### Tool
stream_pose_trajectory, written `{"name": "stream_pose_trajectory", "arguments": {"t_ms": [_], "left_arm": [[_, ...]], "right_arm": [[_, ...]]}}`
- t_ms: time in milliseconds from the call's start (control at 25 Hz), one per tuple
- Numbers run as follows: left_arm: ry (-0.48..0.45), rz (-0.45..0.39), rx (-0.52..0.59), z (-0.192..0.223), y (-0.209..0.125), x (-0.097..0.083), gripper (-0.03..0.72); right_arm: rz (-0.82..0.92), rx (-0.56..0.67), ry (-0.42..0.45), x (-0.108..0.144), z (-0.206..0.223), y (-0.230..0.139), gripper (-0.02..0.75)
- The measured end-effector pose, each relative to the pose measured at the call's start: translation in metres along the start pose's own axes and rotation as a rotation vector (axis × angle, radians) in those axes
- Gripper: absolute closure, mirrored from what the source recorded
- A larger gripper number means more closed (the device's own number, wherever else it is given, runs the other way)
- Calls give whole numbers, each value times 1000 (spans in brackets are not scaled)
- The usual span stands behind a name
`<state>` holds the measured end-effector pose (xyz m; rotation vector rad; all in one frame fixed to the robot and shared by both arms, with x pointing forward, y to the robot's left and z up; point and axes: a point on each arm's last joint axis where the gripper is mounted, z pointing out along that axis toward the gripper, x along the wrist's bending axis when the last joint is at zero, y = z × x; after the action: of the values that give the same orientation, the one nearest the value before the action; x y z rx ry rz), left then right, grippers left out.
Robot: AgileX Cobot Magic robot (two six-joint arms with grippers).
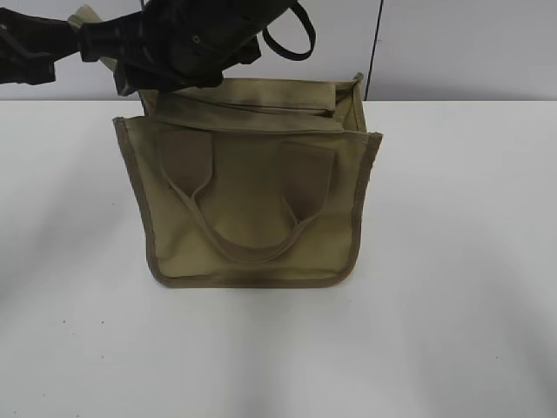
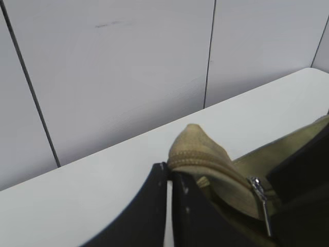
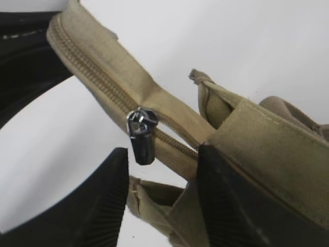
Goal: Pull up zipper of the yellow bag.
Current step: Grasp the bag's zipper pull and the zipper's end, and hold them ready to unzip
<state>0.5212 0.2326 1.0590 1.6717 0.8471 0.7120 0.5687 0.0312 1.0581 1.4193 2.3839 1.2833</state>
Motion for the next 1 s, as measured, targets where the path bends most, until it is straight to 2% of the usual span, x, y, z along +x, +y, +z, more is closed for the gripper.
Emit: {"name": "stream_pose_trajectory", "arguments": {"t_ms": [520, 680, 840, 920, 1000], "left_arm": [[-14, 1, -10, 0, 1, -1, 699], [-24, 1, -17, 0, 2, -2, 699], [-34, 1, -24, 0, 2, -3, 699], [-38, 1, -27, 0, 2, -3, 699], [-39, 1, -28, 0, 3, -4, 699]], "right_arm": [[85, -36, -11, -6, 19, -3, 425], [138, -58, -8, -6, 21, -2, 485], [185, -82, -2, -6, 21, 0, 513], [201, -94, 1, -6, 21, 1, 554], [207, -104, 3, -6, 21, 2, 631]]}}
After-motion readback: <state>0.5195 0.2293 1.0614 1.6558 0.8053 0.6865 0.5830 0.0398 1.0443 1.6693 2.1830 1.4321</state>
